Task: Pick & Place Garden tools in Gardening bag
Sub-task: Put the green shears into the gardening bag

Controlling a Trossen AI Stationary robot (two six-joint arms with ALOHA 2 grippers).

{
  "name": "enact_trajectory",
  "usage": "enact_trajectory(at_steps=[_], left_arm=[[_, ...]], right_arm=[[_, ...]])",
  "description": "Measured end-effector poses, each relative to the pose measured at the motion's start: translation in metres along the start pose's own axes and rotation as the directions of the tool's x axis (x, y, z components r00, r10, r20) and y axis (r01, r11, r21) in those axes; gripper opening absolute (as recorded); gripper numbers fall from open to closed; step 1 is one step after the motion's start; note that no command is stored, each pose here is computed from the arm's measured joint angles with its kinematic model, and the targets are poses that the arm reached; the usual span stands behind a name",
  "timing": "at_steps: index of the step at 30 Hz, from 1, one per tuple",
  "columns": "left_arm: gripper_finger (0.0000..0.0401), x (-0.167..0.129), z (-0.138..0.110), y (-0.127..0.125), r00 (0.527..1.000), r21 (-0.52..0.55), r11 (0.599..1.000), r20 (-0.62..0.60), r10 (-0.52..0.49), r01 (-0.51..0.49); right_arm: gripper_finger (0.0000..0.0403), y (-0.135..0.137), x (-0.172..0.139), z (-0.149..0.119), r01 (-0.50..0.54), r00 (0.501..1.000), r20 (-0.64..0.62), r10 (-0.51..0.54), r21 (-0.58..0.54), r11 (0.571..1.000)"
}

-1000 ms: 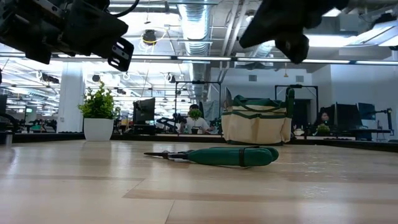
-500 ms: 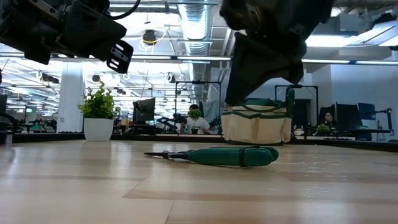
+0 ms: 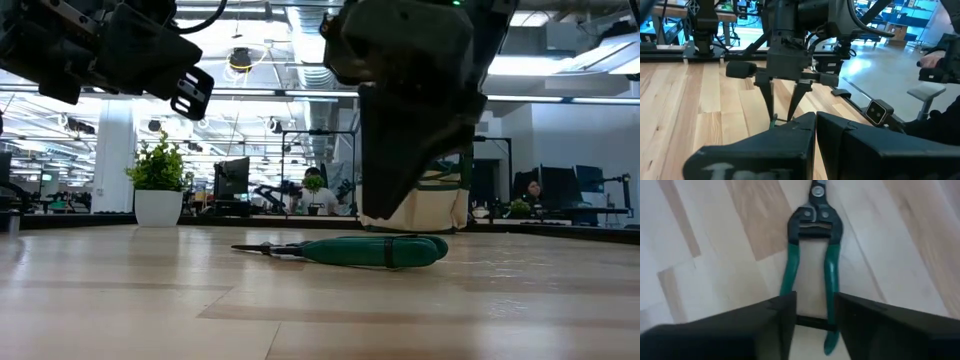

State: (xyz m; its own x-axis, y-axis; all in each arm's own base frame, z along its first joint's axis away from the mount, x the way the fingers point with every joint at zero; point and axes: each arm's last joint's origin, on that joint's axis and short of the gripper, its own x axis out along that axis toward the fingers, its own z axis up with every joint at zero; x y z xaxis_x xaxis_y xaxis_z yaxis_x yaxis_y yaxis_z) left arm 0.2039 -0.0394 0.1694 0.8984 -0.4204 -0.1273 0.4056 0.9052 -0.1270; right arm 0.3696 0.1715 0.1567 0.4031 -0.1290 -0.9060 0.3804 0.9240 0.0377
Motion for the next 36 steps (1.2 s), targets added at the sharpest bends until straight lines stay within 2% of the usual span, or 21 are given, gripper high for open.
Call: enact_trajectory(at_steps=[5,10,25,29,33,36], left_arm=[[0.0003,0.0,0.0,0.0,1.0,-0.001,1.0,-0.003,0.001,-0.001],[0.0003,0.0,0.0,0.0,1.0,-0.001,1.0,-0.003,0.001,-0.001],[0.0003,0.0,0.0,0.0,1.0,-0.005,1.0,-0.004,0.005,-0.005],[0.0003,0.0,-0.001,0.0,1.0,-0.005,1.0,-0.004,0.004,-0.004],[0.0003,0.0,-0.001,0.0,1.0,-0.005,1.0,-0.005,0.004,-0.004],[0.0003,0.0,-0.001,0.0,1.0,-0.006,1.0,-0.007,0.004,-0.004]], right_arm=[[0.0178,-0.001,-0.002,0.0,0.014,1.0,0.007,-0.013,-0.03,0.999],[0.0204,-0.007,0.003,0.0,0.044,0.999,-0.017,-0.045,-0.032,0.998],[0.0146,-0.014,0.006,0.007,0.055,0.998,-0.014,-0.055,-0.022,0.998],[0.0142,-0.014,0.006,0.008,0.049,0.999,-0.008,-0.049,-0.009,0.999],[0.0143,-0.013,0.02,0.002,0.074,0.997,-0.039,-0.074,-0.013,0.997],[0.0146,-0.009,0.028,0.002,0.046,0.998,-0.044,-0.047,-0.008,0.999]])
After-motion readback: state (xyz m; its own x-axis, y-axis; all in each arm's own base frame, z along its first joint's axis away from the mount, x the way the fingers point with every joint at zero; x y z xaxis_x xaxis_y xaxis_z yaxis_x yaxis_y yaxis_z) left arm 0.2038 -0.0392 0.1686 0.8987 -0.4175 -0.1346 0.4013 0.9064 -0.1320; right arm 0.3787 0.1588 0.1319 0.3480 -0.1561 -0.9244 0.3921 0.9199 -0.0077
